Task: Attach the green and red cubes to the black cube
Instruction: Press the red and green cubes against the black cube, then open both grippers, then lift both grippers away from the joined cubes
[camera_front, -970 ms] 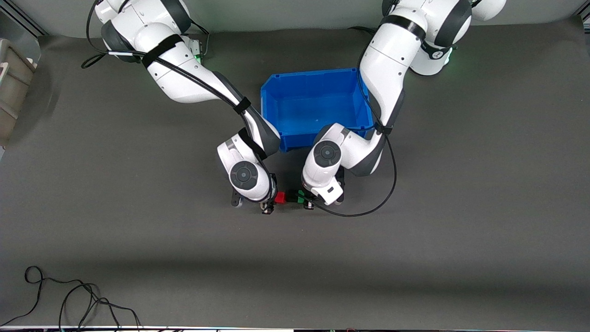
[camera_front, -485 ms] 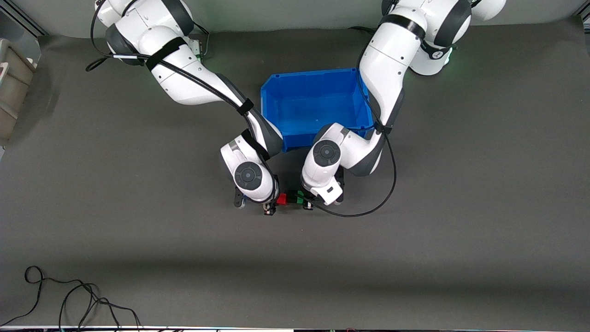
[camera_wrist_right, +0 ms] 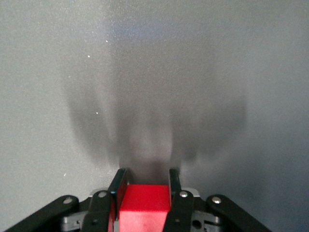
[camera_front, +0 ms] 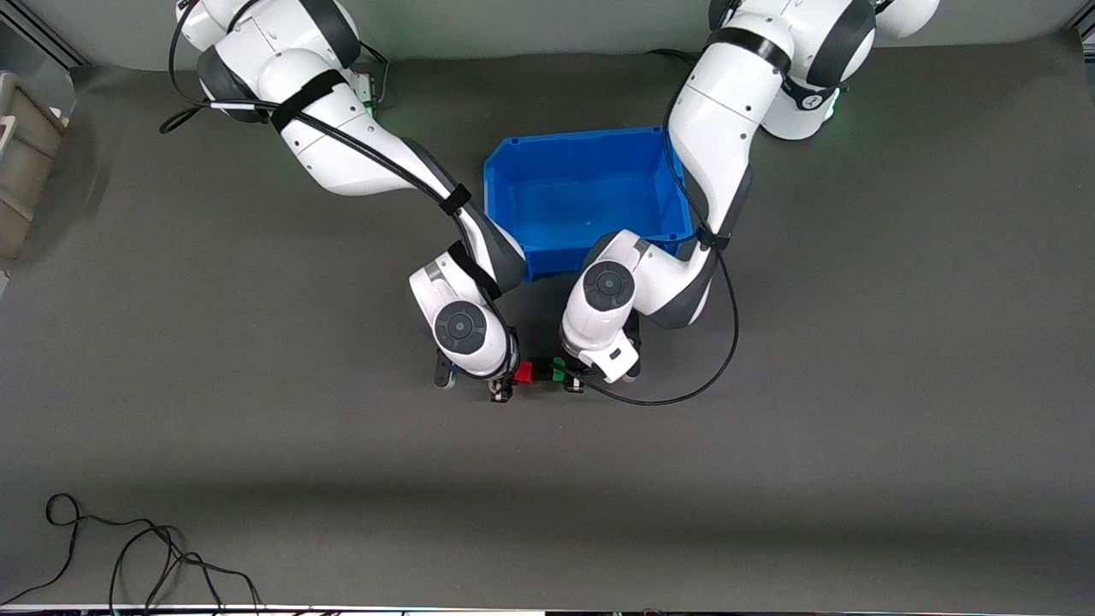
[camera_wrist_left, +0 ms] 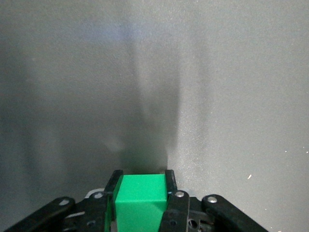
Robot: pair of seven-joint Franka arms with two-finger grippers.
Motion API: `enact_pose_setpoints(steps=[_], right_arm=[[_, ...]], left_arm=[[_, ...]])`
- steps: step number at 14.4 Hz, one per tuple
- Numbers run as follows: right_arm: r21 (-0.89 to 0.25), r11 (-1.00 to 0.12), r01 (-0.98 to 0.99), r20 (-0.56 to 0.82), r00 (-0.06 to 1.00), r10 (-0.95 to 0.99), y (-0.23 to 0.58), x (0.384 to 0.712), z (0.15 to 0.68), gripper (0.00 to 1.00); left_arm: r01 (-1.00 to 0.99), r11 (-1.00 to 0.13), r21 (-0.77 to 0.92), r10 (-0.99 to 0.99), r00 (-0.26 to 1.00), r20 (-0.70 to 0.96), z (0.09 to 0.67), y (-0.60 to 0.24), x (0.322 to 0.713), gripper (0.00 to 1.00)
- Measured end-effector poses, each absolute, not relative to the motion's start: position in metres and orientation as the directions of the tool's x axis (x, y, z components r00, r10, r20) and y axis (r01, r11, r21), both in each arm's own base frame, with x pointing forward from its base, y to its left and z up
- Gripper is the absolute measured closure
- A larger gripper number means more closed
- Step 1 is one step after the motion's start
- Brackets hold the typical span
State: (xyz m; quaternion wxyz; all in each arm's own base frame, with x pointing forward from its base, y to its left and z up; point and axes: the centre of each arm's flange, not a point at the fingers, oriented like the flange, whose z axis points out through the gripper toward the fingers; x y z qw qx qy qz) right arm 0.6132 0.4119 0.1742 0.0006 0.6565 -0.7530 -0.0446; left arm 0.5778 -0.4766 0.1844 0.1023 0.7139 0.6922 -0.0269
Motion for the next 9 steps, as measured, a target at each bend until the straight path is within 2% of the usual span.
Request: enact_pose_setpoints(steps=[2,5,7,9], right_arm=[[0.063,0.135,-0.989,-0.062,-0.139,-0.988,0.413,0.615,0.177,0.45],[0.057,0.134,-0.989,-0.068,-0.138,-0.988,0.415,0.616,0.18,0.16],[0.05,0.133,-0.99,-0.074,-0.137,-0.988,0.416,0.618,0.185,0.0],[0.045,0.133,-0.99,-0.079,-0.137,-0.988,0.417,0.62,0.187,0.0]], left_arm=[[0.993,-0.017,0.113,0.982,0.037,-0.183,0.185,-0.476,0.579,0.61],[0.992,-0.02,0.127,0.982,0.044,-0.186,0.187,-0.477,0.581,0.6],[0.99,-0.027,0.137,0.982,0.052,-0.183,0.188,-0.478,0.582,0.45],[0.99,-0.03,0.141,0.982,0.055,-0.181,0.188,-0.478,0.582,0.23]])
